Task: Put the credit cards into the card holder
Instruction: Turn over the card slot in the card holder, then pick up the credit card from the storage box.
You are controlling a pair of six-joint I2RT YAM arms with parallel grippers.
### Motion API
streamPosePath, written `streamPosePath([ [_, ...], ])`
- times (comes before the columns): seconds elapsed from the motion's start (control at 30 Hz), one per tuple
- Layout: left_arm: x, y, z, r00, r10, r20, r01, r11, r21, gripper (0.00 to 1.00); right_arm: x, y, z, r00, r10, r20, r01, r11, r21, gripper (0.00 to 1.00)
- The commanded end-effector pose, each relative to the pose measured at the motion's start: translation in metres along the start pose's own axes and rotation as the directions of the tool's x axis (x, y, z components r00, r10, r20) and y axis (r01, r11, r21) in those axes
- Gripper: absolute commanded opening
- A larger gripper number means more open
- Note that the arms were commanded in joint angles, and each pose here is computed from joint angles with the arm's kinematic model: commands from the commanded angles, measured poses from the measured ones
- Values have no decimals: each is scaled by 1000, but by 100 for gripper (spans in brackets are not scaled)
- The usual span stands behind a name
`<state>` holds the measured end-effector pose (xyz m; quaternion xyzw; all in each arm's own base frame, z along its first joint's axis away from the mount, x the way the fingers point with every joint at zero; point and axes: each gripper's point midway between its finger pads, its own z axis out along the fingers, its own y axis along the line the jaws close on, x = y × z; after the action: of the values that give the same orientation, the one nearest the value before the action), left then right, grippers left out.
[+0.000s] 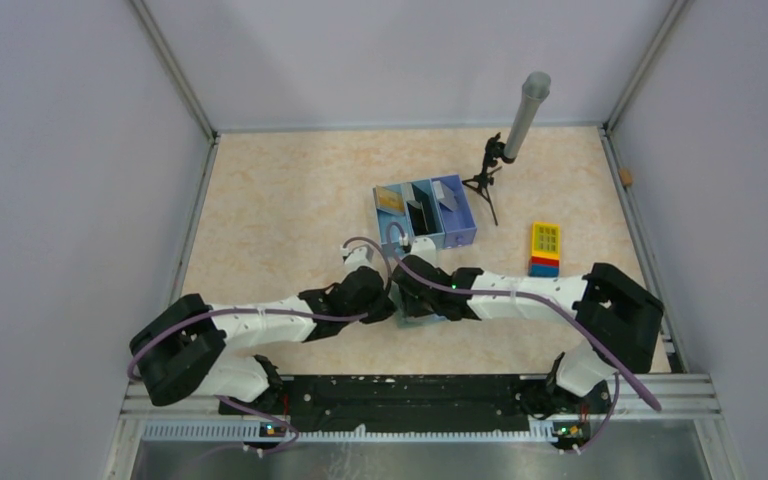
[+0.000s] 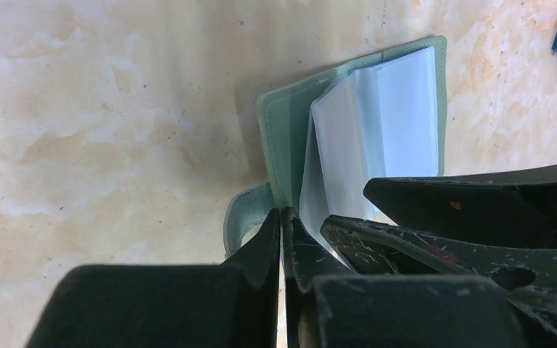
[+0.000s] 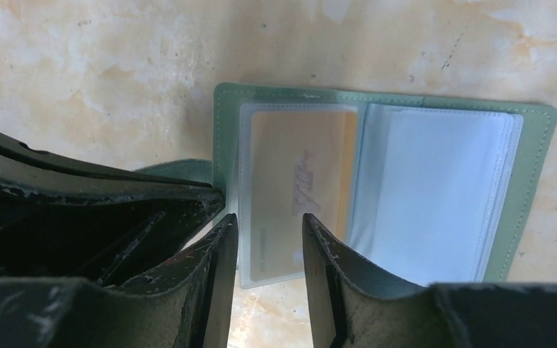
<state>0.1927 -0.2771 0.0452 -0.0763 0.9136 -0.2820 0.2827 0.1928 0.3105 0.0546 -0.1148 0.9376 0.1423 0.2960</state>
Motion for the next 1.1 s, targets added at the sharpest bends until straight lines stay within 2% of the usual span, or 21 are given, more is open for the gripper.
streamPosePath([
  [0.0,-7,4,1,999,-23,47,23,1000,-3,0,-2,17,-5,999,36,19,-35,996,-79,37],
  [0.07,-8,10,0,998,-27,55,28,999,-19,0,-3,19,-6,999,43,26,-41,995,-92,37],
  [0.2,-12,19,-6,997,-32,73,35,999,-31,11,-14,24,-18,997,49,65,-40,990,-138,45],
  [0.27,-15,24,-10,996,-32,84,36,998,-42,24,-18,27,-25,995,53,82,-39,985,-166,48],
  [0.37,-19,31,-17,994,-21,103,28,998,-65,36,-24,27,-36,993,58,105,-37,982,-186,51],
  [0.57,-30,28,-30,991,0,136,7,999,-53,59,-35,5,-43,990,32,135,-14,991,-132,60],
  [0.77,-48,16,-38,986,4,166,-3,1000,-8,97,-67,-22,-49,985,37,169,-8,986,-166,71],
  [0.9,-77,12,-46,974,15,227,-20,1000,17,99,-98,-43,-50,977,21,210,8,991,-136,77],
  [1.07,-111,12,-48,968,-1,251,-14,998,58,99,-137,-46,-40,971,9,241,27,989,-148,78],
])
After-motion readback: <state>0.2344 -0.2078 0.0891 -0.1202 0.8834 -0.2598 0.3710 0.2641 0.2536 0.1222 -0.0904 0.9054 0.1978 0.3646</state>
